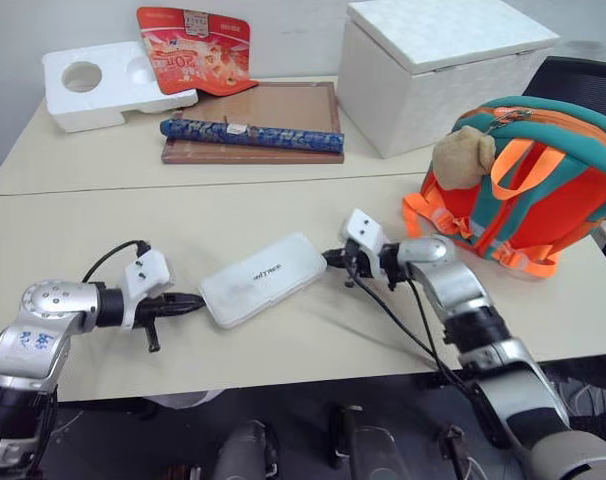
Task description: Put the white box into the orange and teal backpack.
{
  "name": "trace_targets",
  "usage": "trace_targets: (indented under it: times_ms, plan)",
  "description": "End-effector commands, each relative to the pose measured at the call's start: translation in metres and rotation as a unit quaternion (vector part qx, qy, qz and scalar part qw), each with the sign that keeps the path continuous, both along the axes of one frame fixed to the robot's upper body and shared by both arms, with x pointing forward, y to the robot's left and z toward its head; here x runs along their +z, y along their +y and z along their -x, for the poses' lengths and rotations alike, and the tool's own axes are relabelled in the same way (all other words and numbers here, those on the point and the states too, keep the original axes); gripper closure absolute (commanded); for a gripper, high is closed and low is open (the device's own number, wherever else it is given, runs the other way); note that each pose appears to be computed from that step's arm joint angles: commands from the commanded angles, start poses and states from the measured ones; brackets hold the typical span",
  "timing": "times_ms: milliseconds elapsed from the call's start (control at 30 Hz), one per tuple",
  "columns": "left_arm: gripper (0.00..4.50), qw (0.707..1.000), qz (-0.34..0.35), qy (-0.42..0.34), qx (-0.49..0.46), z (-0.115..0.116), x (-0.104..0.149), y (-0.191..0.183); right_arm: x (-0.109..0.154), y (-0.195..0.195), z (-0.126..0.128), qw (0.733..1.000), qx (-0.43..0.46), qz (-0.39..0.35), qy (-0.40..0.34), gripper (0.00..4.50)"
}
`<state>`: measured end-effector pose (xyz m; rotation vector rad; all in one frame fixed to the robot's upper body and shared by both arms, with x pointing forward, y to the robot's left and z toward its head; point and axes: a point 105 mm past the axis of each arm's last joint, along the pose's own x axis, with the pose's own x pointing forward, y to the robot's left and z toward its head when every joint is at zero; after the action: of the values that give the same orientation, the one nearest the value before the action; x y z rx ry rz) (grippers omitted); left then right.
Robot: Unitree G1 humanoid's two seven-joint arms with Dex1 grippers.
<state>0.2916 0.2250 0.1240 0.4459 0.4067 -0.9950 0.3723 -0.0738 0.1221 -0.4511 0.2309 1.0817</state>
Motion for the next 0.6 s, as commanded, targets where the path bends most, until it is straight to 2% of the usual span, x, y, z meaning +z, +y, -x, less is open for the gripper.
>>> trace_targets:
  times_ms: [33,200,333,367,500,600]
  plan:
    - [4.46,0.999,0.012,-0.023,-0.026,-0.010,0.010,-0.016,0.010,0.002,0.022,1.000,0.020,-0.012,-0.003,4.50]
    - [4.46,0.999,0.006,-0.020,-0.028,-0.022,0.006,-0.020,0.005,-0.015,0.044,1.000,-0.004,-0.012,0.018,4.50]
    - [4.46,1.000,0.001,-0.006,-0.010,-0.028,0.002,-0.011,0.002,-0.028,0.046,0.999,-0.034,-0.007,0.024,4.50]
    - [4.46,1.000,0.018,0.010,0.014,-0.031,0.003,-0.003,0.003,-0.035,0.042,0.999,-0.049,-0.004,0.018,4.50]
    - [3.25,0.990,0.102,0.089,0.043,-0.029,0.006,0.009,0.009,-0.051,0.032,0.996,-0.084,-0.003,0.004,4.50]
    - [2.29,0.965,0.176,0.181,0.077,-0.025,0.009,0.016,0.014,-0.057,0.029,0.996,-0.090,-0.002,-0.005,4.50]
